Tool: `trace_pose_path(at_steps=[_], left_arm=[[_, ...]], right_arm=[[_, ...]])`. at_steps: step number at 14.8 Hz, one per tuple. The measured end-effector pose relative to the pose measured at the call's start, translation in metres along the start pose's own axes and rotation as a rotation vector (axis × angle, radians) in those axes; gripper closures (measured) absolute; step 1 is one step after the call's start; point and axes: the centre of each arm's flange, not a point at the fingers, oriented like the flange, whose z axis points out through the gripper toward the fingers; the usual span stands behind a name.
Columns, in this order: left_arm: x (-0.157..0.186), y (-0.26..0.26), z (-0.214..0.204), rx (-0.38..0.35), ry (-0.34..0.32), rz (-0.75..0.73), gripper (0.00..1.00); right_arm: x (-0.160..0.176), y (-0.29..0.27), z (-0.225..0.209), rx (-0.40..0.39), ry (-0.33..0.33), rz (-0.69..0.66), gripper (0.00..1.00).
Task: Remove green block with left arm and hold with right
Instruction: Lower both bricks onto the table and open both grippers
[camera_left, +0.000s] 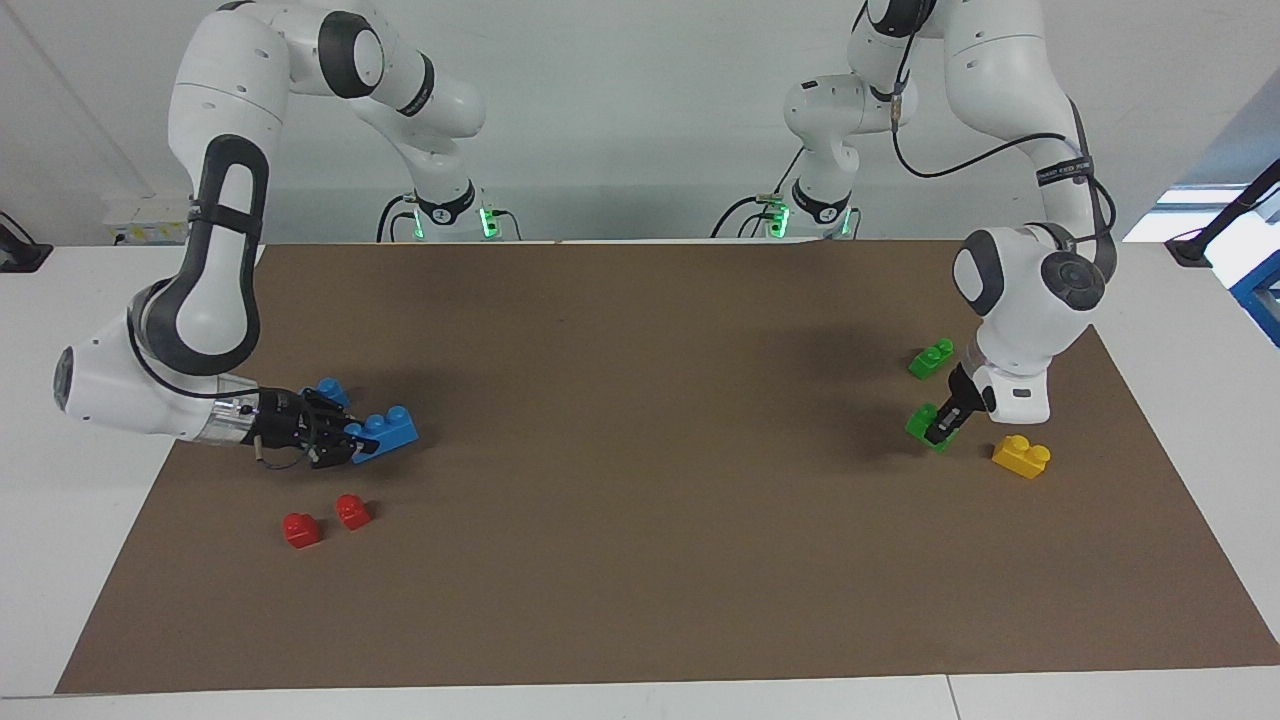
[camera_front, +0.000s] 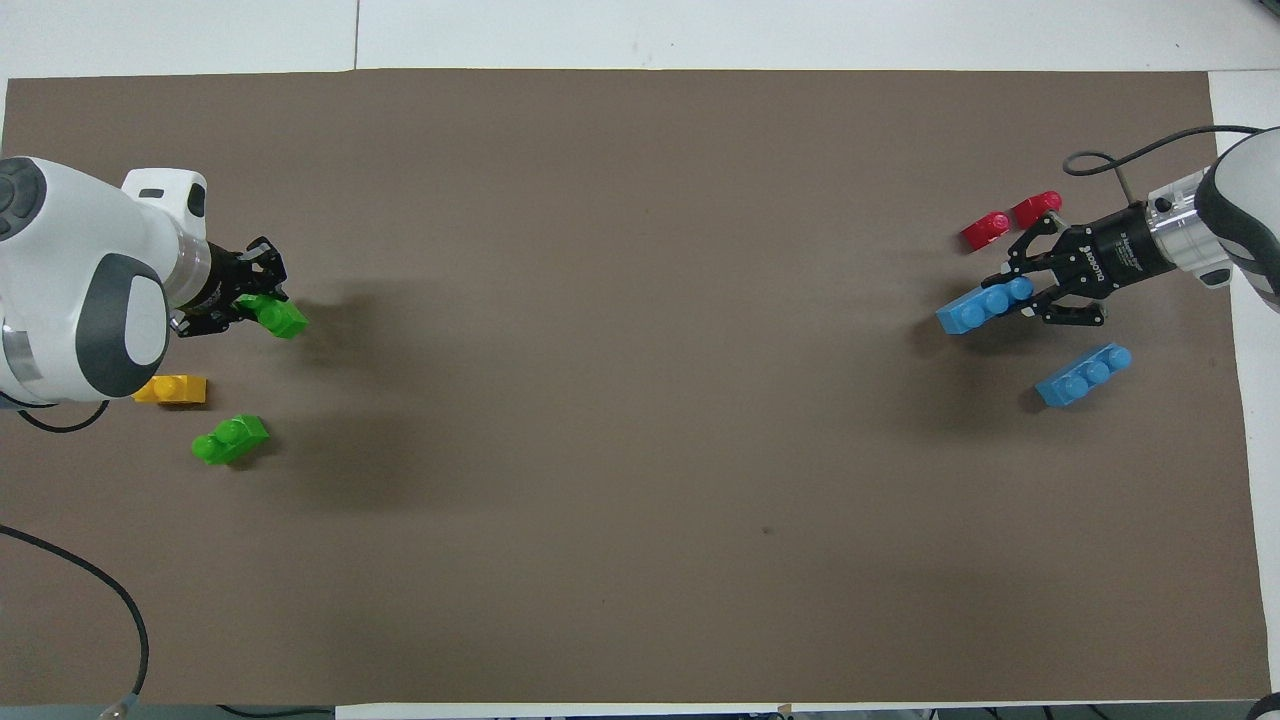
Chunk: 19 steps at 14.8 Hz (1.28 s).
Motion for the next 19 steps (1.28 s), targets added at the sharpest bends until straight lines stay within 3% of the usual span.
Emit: trace_pose_path(at_steps=[3, 12, 14, 17, 19], left_arm=[[0.01, -0.008, 0.014, -0.007, 0.006, -0.018, 0.65], [0.02, -0.014, 0.018, -0.025, 0.028, -0.031, 0.65], [0.02, -0.015, 0.021, -0.023, 0.025, -0.029, 0.5], [0.021, -0.016, 0.024, -0.021, 0.022, -0.01, 0.17], [0.022, -0.018, 0.024, -0.018, 0.02, 0.002, 0.0]], right_arm=[[0.015, 0.009, 0.008, -0.005, -0.007, -0.024, 0.65], [0.019, 0.007, 0.017, 0.007, 0.021, -0.06, 0.65], [0.021, 0.007, 0.018, 0.006, 0.031, -0.063, 0.61], [0.026, 0.011, 0.022, -0.008, 0.06, -0.067, 0.34], [0.026, 0.011, 0.022, -0.012, 0.064, -0.07, 0.09]])
